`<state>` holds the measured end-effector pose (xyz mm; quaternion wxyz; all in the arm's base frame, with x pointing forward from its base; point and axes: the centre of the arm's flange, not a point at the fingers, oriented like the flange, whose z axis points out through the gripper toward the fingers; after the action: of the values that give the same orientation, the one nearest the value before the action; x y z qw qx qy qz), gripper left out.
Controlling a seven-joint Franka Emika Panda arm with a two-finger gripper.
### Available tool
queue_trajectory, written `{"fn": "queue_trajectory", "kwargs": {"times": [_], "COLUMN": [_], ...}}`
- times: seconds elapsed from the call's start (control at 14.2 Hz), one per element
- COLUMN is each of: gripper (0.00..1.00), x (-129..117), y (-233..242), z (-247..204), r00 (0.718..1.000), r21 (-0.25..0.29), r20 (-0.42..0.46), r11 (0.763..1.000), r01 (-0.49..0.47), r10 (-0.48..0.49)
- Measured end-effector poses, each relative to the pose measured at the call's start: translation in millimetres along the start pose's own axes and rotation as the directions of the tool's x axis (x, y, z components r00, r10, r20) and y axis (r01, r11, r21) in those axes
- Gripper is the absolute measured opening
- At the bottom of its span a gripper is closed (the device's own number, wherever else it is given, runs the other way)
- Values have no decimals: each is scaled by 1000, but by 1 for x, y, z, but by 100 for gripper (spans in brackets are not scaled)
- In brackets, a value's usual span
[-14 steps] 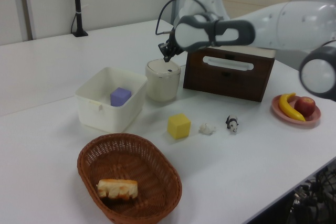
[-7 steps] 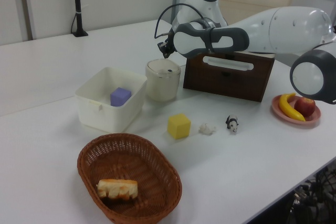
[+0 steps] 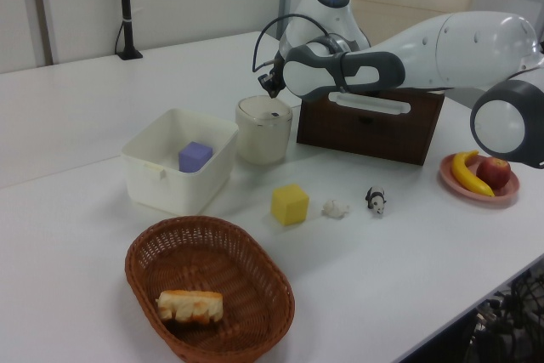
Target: Open the trash can
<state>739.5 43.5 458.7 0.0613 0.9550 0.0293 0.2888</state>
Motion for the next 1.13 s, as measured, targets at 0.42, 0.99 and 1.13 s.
{"fn": "queue_trajectory", "kwargs": {"times": [0.42,0.99,1.13], "gripper": [1,1,1], "x": [-11,-21,-25], "y": [0,0,-1], "z": [5,14,21], "r00": [1000,997,996], "r21": [0,1,2], "r20": [26,51,62], "r11": [1000,998,998], "r01": [17,63,68], "r10": [-17,-63,-68]}}
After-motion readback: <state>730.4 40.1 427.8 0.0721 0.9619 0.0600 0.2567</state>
